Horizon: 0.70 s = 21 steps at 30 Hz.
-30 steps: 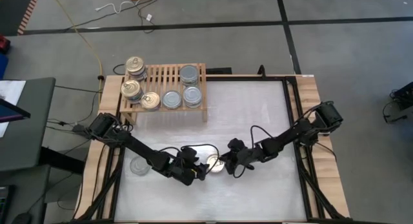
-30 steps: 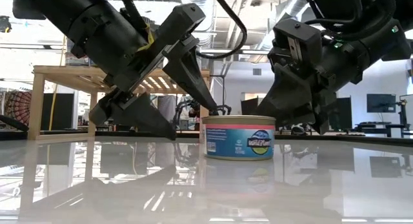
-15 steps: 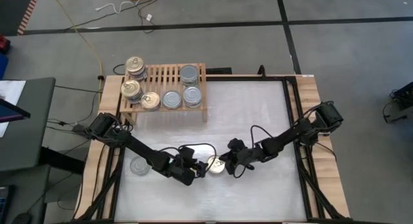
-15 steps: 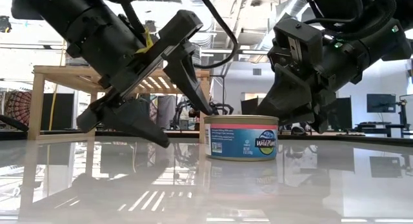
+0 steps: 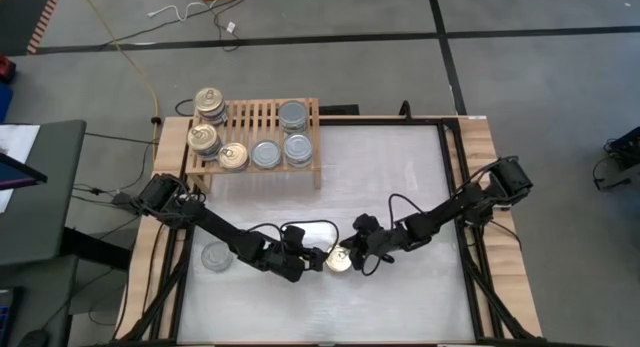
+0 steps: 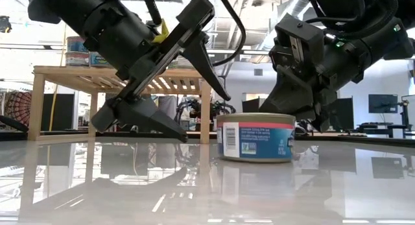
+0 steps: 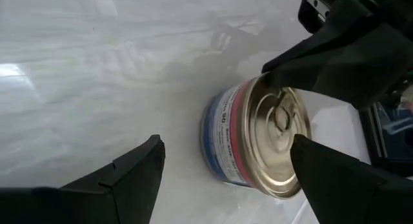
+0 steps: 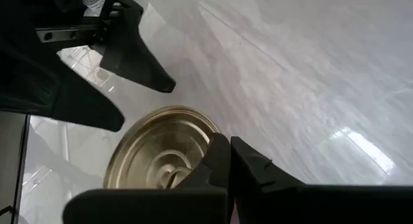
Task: Stack canned seafood by type on shelf
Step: Stack the blue tuna can on top of the bottom right blue tuna can on the shelf
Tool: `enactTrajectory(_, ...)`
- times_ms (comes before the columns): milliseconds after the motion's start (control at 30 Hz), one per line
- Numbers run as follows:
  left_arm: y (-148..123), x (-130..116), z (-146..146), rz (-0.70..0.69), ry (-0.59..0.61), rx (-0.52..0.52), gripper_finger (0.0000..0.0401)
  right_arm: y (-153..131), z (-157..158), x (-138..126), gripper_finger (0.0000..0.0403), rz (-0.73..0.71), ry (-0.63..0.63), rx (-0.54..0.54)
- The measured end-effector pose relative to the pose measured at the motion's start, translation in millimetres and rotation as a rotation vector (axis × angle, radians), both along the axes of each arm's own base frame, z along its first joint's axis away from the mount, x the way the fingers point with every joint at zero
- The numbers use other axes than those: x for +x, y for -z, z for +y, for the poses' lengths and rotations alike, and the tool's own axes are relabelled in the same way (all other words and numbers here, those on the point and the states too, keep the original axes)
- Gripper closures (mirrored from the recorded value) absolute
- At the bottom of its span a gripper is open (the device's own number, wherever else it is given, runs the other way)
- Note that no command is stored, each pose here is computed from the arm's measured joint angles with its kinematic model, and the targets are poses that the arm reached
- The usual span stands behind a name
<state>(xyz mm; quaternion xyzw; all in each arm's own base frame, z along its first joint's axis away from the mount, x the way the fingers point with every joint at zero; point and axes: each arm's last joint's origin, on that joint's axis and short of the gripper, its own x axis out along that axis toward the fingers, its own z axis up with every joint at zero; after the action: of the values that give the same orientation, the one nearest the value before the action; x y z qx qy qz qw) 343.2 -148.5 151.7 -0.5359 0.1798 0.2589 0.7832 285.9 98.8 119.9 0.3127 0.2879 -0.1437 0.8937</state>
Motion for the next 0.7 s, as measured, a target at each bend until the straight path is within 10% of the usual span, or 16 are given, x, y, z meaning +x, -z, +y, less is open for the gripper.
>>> enactTrajectory(700,21,19,-8,-0.136,0.037,-0.181,0.0081,4,2,-5,0.0378,0.022,0.065,-0.043)
